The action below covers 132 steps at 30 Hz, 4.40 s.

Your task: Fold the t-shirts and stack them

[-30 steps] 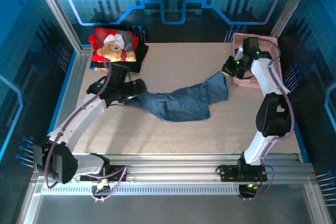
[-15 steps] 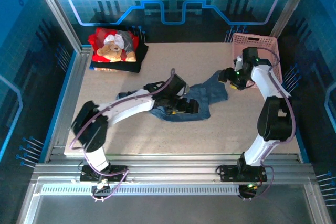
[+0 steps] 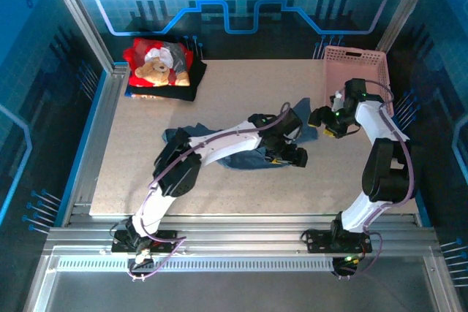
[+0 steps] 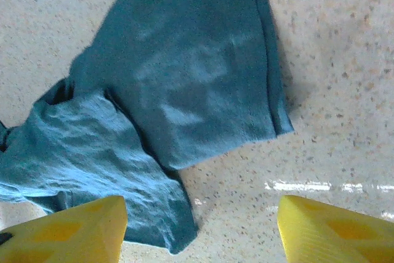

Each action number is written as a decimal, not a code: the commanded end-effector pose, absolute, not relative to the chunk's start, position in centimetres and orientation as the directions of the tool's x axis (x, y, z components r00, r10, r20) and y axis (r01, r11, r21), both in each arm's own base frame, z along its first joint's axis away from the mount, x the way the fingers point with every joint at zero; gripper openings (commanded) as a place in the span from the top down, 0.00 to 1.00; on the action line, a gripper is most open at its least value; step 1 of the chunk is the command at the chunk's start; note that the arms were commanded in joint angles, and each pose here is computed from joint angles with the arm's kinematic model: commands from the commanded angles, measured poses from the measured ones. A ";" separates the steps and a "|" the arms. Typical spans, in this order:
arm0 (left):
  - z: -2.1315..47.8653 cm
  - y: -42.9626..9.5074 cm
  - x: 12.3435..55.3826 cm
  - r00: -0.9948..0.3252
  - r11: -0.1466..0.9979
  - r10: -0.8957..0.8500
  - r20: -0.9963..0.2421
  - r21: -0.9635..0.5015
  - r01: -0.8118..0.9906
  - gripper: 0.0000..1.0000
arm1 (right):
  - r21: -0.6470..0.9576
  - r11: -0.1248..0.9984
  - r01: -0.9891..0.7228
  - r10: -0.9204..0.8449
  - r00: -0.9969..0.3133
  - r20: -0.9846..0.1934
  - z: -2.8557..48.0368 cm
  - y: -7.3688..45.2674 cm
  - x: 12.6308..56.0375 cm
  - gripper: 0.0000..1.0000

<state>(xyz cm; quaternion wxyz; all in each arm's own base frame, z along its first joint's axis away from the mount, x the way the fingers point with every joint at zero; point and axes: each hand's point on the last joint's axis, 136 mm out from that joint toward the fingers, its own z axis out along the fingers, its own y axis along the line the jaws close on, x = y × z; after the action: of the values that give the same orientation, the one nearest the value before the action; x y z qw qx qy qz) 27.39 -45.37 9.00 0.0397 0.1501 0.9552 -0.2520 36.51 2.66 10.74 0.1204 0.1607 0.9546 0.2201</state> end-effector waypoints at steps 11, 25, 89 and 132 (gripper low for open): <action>3.2 -45.3 29.4 -0.942 0.903 0.309 -0.131 -0.270 0.333 0.27 | 0.520 0.824 0.224 0.356 -0.919 -0.168 11.1 3.5 38.4 0.34; 10.0 -36.3 30.7 -0.930 0.941 0.239 -0.277 -0.170 0.293 1.00 | 0.545 0.802 0.246 0.378 -0.914 -0.144 9.7 3.8 39.7 0.35; 12.9 -12.0 16.1 -0.874 0.877 -0.370 -0.316 -0.428 -0.217 1.00 | 0.029 0.909 -0.415 -0.405 -0.898 -0.169 0.2 24.3 46.1 0.59; 64.2 -4.3 29.5 0.133 0.944 -0.246 -0.960 -0.206 0.259 1.00 | 0.420 0.869 -0.263 0.378 -0.195 -0.905 57.5 2.4 29.5 1.00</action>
<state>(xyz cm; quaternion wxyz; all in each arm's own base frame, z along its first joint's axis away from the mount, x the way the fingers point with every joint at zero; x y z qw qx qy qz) 32.50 -4.41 59.16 0.6919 -0.0277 0.6994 -0.1772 32.46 1.24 55.35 0.6194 0.0643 0.7466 0.2340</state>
